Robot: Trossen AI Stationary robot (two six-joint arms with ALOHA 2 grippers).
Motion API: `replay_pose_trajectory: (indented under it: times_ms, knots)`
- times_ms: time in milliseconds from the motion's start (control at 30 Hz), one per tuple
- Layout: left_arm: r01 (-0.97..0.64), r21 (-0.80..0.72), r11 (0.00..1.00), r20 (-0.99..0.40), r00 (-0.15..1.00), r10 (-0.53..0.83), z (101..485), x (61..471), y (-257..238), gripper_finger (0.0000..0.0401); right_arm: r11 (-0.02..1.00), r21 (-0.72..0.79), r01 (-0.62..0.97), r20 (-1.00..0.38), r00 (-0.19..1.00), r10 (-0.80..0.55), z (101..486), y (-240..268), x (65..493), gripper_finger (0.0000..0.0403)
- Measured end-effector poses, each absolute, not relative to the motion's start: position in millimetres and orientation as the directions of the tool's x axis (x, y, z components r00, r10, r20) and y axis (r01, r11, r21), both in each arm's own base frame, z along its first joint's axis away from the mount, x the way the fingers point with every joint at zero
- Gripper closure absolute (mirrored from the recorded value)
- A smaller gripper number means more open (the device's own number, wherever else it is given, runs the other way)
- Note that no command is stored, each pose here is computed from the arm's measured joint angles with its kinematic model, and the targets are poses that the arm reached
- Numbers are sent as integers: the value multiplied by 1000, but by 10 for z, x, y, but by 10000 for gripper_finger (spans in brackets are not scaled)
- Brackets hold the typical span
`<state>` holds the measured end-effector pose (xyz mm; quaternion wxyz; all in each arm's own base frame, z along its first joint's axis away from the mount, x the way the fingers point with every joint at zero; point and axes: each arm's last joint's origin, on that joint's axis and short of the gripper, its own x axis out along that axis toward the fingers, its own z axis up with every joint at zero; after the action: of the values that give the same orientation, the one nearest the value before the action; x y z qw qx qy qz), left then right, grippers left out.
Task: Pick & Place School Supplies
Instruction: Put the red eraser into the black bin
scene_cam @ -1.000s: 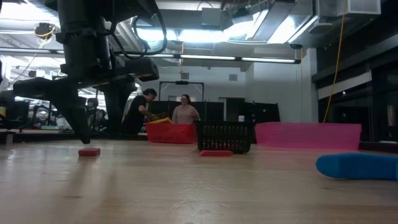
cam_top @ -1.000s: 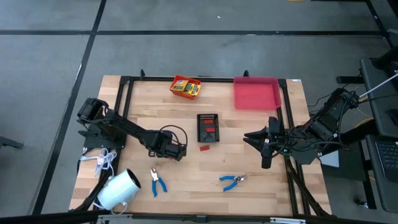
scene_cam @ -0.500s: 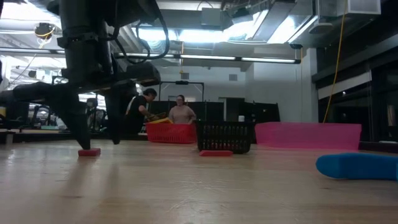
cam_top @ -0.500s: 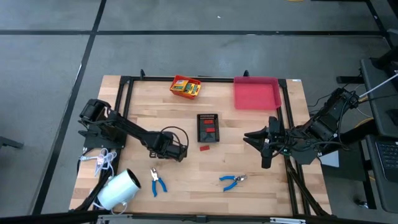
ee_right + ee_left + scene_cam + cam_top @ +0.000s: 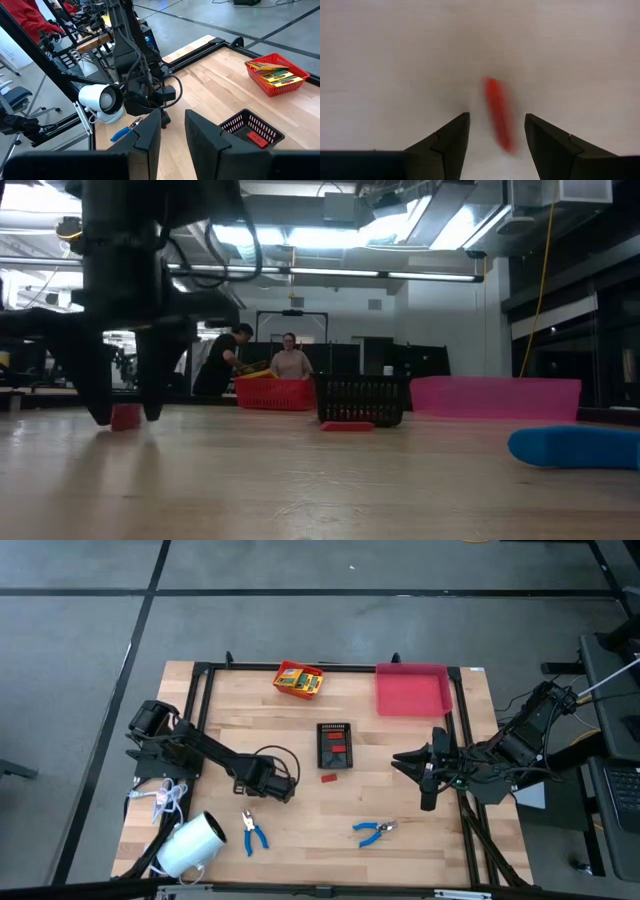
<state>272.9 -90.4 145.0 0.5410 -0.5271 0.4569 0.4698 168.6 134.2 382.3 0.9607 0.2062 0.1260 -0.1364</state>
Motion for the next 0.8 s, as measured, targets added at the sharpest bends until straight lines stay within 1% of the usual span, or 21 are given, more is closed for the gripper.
replay_pose_trajectory:
  times_ms: [67, 333, 567, 700, 800]
  knots:
    - [-993, -114, 3, -993, 114, 39, 1434, 2699, -894, 212, 878, 362, 314, -299, 931, -210, 3823, 1342, 1686, 312]
    - [-992, -124, -1, -991, 124, 59, 1440, 2706, -892, 216, 879, 359, 314, -299, 931, -210, 3822, 1343, 1687, 312]
    - [-991, -135, -2, -990, 135, 47, 1441, 2719, -898, 248, 880, 358, 313, -299, 931, -210, 3822, 1343, 1687, 312]
    - [-992, -125, 32, -991, 126, 39, 1437, 2709, -917, 260, 880, 358, 313, -299, 931, -210, 3822, 1344, 1686, 312]
    - [-989, -134, 61, -990, 137, 41, 1465, 2700, -926, 262, 880, 358, 313, -299, 931, -210, 3822, 1343, 1687, 312]
